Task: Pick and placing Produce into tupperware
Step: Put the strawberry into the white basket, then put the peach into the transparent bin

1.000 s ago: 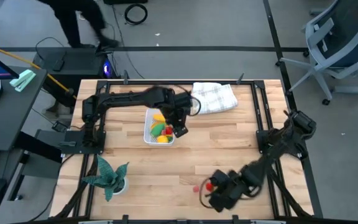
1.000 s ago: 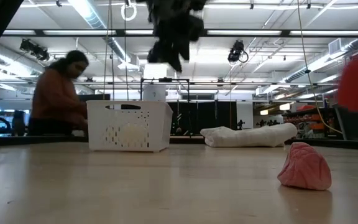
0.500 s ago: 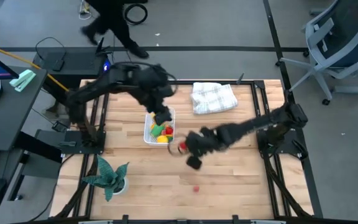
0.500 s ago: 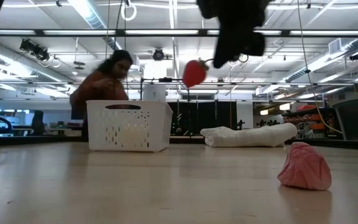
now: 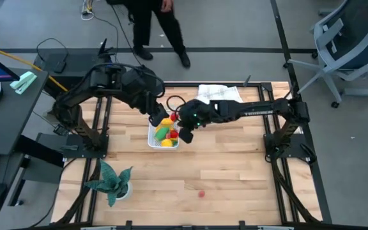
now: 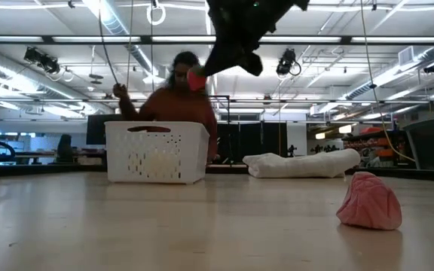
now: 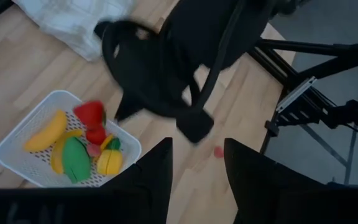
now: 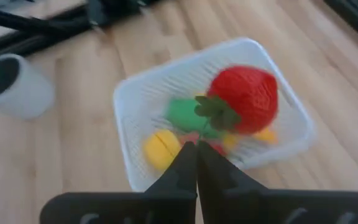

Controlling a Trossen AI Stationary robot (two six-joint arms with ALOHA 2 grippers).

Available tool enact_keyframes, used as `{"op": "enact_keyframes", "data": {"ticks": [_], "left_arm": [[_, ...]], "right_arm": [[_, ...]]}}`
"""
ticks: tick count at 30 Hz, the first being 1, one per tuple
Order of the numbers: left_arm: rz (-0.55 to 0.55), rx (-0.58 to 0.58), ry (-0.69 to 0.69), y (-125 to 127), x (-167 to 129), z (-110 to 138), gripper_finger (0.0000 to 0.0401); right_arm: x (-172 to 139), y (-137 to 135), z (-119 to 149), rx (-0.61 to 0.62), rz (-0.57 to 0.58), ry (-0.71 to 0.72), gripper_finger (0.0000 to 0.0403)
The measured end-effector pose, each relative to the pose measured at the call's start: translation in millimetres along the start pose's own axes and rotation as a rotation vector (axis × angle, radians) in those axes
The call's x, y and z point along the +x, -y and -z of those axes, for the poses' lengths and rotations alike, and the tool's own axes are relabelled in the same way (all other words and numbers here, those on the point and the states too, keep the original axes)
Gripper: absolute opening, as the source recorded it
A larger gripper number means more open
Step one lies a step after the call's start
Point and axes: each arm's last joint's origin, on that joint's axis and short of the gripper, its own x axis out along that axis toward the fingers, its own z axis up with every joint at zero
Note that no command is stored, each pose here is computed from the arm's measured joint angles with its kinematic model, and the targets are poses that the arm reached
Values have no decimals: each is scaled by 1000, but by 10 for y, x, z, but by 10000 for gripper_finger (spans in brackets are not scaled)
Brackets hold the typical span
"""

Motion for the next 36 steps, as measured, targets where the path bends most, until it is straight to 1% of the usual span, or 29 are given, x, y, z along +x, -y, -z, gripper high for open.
{"op": "enact_keyframes", "data": {"ticks": [1, 5, 9, 11, 15, 18, 20, 27, 30, 33, 36], "left_arm": [[0, -1, 2, -1, -1, -3, 148], [4, -3, 10, 3, 0, -10, 150], [4, -45, 19, 5, -1, -17, 149], [12, -43, 35, 16, -2, -29, 146], [15, -41, 35, 23, 0, -27, 138], [15, -41, 34, 25, 2, -26, 135], [14, -40, 34, 24, 5, -27, 136], [18, -40, 38, 28, 5, -31, 136], [19, -40, 37, 32, 5, -28, 132], [26, -35, 29, 68, 9, 0, 129], [28, -5, -8, 153, 93, 55, 129]], "right_arm": [[37, -14, -13, -6, -24, 17, 0], [306, -73, 71, -20, -74, -3, 0], [535, -90, 175, -27, -72, -34, 0], [628, -77, 229, -34, -64, -57, 1], [704, -67, 257, -32, -64, -57, 3], [723, -56, 258, -26, -62, -55, 12], [724, -43, 266, -22, -56, -65, 25], [725, -11, 254, -17, -35, -59, 92], [702, 11, 257, 37, -22, -75, 114], [549, 12, 263, 110, -34, -145, 125], [278, -39, 363, 127, -49, -319, 127]]}}
